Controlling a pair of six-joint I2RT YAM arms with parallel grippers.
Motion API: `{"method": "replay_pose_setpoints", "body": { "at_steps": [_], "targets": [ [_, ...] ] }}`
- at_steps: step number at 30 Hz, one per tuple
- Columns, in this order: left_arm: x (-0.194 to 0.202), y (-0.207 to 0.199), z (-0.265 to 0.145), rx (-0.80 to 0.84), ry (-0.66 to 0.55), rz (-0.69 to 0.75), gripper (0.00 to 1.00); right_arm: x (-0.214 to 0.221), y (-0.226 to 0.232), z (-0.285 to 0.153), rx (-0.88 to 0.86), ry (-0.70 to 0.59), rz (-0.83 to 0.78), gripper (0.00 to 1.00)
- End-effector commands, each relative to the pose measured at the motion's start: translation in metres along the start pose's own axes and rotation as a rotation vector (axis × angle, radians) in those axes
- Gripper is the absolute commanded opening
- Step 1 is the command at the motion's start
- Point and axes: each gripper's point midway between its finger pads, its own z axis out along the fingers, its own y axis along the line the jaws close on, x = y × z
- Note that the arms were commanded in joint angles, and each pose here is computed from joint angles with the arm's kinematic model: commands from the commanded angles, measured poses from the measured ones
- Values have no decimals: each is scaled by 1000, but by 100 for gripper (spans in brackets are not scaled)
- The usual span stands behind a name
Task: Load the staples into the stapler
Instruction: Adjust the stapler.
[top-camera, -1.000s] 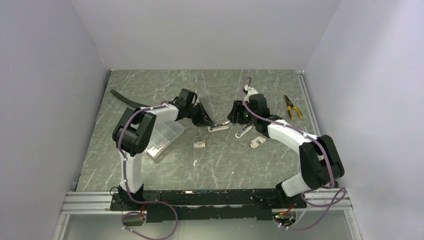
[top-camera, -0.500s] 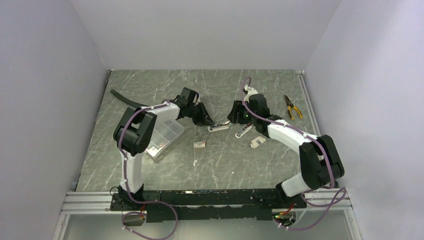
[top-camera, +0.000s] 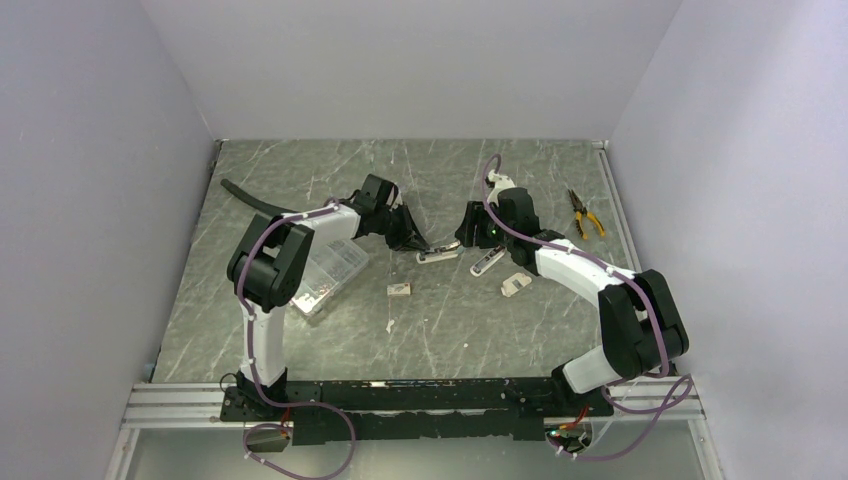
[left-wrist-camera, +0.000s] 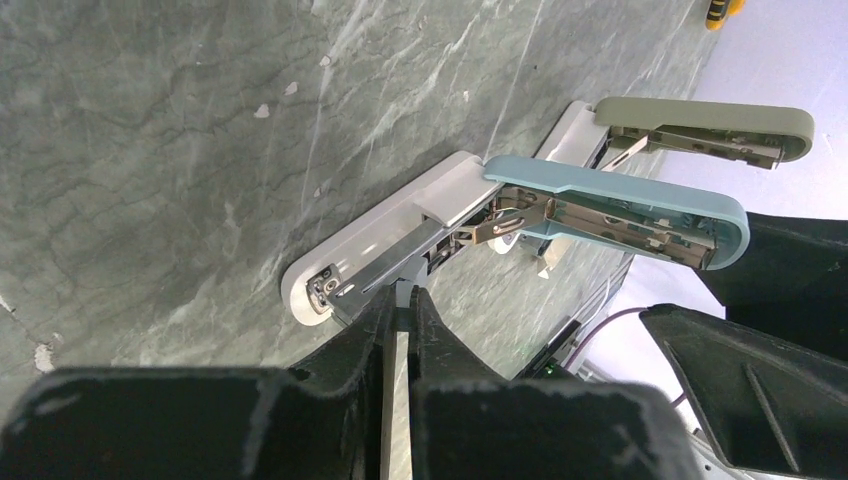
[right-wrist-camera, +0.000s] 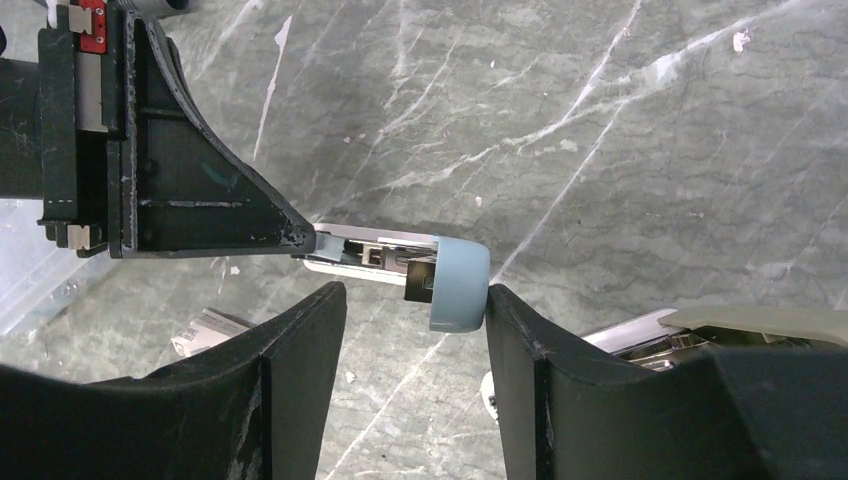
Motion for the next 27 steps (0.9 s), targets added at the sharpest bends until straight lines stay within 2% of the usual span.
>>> {"method": "replay_pose_setpoints", "body": {
  "at_steps": [1,11,15,22,27],
  "targets": [
    [-11,-21,-8,61,-31,60,8,-25,10,-7,-33,-78,-54,58],
    [-31,-44,-29,209,-75,98,3,-53,3,-21,-23,-160,-99,64],
    [-32,-59,-36,282,-79,167,3,-69,11,-29,-63,-200,-160,64],
    [-20,-99,-63,526,-73,434,6,-83,59,-57,-330,-234,-319,58],
    [-7,-124,-92,697,-144,578,9,-73,77,-66,-503,-219,-303,52]
  ]
}}
